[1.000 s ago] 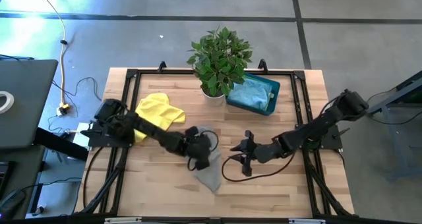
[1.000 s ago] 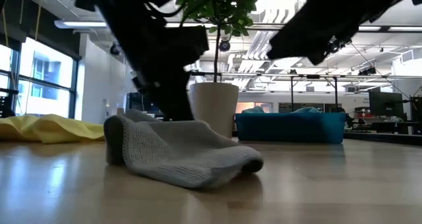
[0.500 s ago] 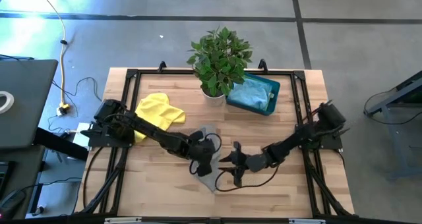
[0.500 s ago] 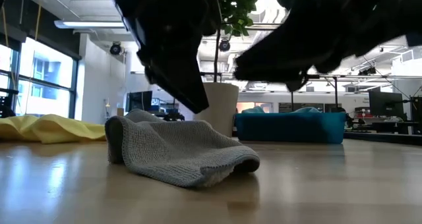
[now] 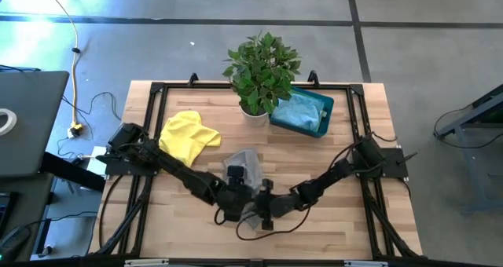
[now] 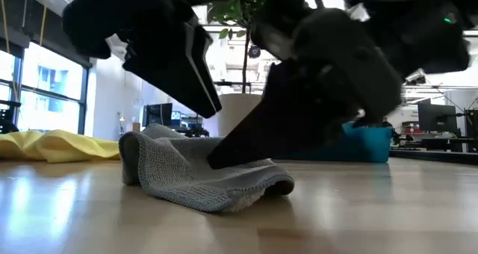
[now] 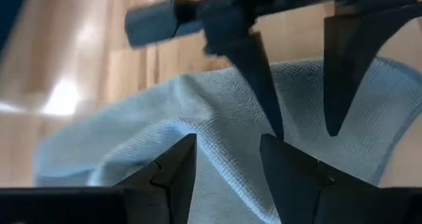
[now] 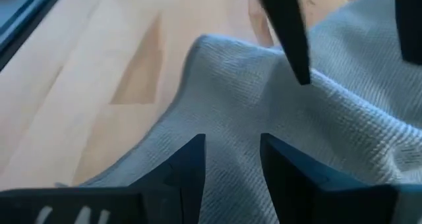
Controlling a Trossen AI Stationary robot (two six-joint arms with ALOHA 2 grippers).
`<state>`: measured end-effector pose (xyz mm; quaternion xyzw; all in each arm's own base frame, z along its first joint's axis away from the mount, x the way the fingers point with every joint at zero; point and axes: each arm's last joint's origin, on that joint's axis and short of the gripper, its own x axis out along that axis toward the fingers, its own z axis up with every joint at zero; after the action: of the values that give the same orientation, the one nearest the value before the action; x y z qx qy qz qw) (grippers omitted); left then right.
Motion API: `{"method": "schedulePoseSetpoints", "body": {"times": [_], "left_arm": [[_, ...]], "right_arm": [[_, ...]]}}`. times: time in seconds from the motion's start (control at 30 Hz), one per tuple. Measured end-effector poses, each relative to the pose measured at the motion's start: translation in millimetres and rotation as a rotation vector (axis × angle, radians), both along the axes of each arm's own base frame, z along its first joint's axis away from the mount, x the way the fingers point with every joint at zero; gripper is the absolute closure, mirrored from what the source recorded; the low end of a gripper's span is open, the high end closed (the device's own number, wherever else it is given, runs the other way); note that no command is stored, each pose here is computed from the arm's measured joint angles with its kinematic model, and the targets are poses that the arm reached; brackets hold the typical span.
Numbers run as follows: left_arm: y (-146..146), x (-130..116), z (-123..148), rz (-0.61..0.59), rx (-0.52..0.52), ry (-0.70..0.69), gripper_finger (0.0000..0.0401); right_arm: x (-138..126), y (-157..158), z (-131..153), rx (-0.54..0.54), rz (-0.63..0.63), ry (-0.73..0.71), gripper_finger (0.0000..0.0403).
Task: Fold microfiber towels
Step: Fold the gray towel
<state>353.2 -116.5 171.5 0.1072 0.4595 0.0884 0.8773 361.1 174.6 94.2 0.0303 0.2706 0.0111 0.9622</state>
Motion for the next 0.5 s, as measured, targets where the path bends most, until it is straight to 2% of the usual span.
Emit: {"method": "schedulePoseSetpoints", "body": {"times": [0.27,0.4,0.5], "left_arm": [[-15,-7,4,-0.021,0.305,-0.045,0.0243],[-17,-9,6,0.014,0.391,-0.073,0.0243],[-18,-10,7,0.025,0.414,-0.082,0.0243]], "right_arm": [[13,-16,4,0.073,-0.04,0.052,0.0266],[12,-23,0,0.134,-0.09,0.127,0.0266],[9,-24,-2,0.127,-0.111,0.176,0.0266]]}}
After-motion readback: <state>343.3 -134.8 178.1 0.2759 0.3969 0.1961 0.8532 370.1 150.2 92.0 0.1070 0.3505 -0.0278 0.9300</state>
